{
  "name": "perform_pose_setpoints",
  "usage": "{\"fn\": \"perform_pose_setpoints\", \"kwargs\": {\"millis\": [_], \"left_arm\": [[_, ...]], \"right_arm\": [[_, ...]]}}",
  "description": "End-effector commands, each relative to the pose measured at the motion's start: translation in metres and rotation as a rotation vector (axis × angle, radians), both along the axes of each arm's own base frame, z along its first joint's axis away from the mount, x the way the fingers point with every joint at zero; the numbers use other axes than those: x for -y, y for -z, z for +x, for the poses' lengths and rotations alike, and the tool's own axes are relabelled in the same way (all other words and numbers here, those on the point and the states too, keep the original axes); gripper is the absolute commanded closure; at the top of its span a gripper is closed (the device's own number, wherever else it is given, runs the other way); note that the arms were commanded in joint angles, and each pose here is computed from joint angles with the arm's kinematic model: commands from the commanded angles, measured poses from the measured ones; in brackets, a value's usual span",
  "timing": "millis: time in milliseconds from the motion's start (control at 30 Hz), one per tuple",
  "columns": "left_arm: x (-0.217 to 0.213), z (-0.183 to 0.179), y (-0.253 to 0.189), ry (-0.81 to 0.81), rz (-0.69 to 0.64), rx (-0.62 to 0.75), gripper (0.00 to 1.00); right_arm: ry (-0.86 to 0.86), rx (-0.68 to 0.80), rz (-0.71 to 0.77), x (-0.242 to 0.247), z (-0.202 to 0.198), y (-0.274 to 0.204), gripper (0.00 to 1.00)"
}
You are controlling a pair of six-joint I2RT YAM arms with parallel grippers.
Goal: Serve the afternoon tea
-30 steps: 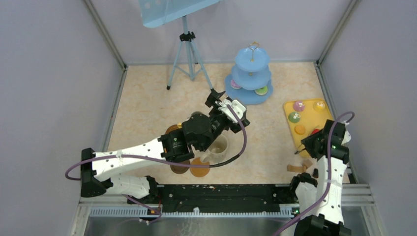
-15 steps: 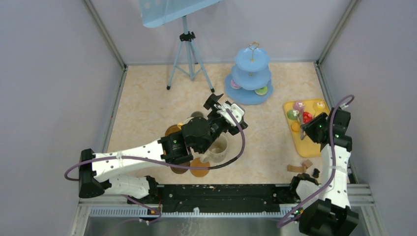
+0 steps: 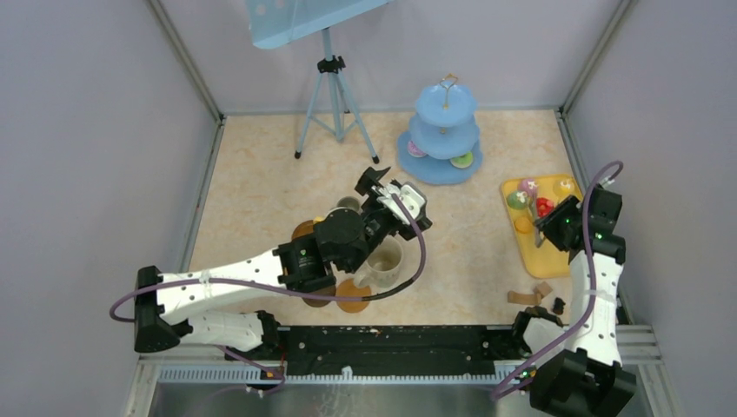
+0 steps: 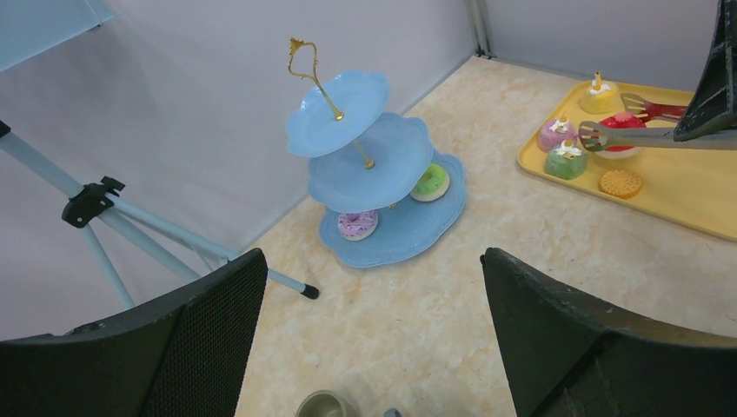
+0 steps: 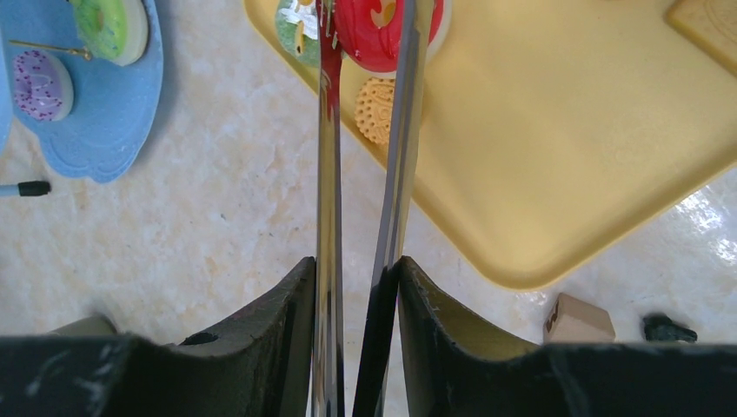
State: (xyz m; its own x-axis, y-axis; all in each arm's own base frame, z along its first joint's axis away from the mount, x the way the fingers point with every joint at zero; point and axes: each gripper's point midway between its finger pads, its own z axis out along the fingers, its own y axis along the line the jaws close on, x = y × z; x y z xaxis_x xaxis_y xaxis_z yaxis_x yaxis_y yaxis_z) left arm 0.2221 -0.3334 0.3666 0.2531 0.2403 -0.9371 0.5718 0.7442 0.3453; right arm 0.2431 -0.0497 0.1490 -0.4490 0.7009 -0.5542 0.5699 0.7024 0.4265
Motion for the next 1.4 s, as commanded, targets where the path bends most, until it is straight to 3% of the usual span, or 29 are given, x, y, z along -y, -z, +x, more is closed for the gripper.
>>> {"fn": "perform_pose_setpoints", "kwargs": {"millis": [0, 167, 333, 867, 1367], "left_arm": [[-0.011, -0.004, -0.021, 0.009, -0.090, 0.029, 0.01], [-0.012, -0.004, -0.018, 0.006, -0.093, 0.031, 0.01], [-0.012, -0.001, -0.014, -0.010, -0.077, 0.034, 0.01], [-0.008, 0.003, -0.003, -0.031, -0.043, 0.032, 0.01], [-0.015, 0.003, -0.008, -0.046, -0.049, 0.051, 0.01]], "right_arm": [[0.028, 0.077, -0.090, 0.015, 0.006, -0.036, 0.65], [-0.051, 0.137, -0.104, 0.009, 0.016, -0.061, 0.65], [-0.250, 0.229, 0.018, -0.035, 0.039, -0.075, 0.67], [-0.565, 0.245, 0.194, -0.198, 0.092, -0.040, 0.67], [-0.542, 0.267, 0.111, -0.214, 0.139, -0.025, 0.66]]}}
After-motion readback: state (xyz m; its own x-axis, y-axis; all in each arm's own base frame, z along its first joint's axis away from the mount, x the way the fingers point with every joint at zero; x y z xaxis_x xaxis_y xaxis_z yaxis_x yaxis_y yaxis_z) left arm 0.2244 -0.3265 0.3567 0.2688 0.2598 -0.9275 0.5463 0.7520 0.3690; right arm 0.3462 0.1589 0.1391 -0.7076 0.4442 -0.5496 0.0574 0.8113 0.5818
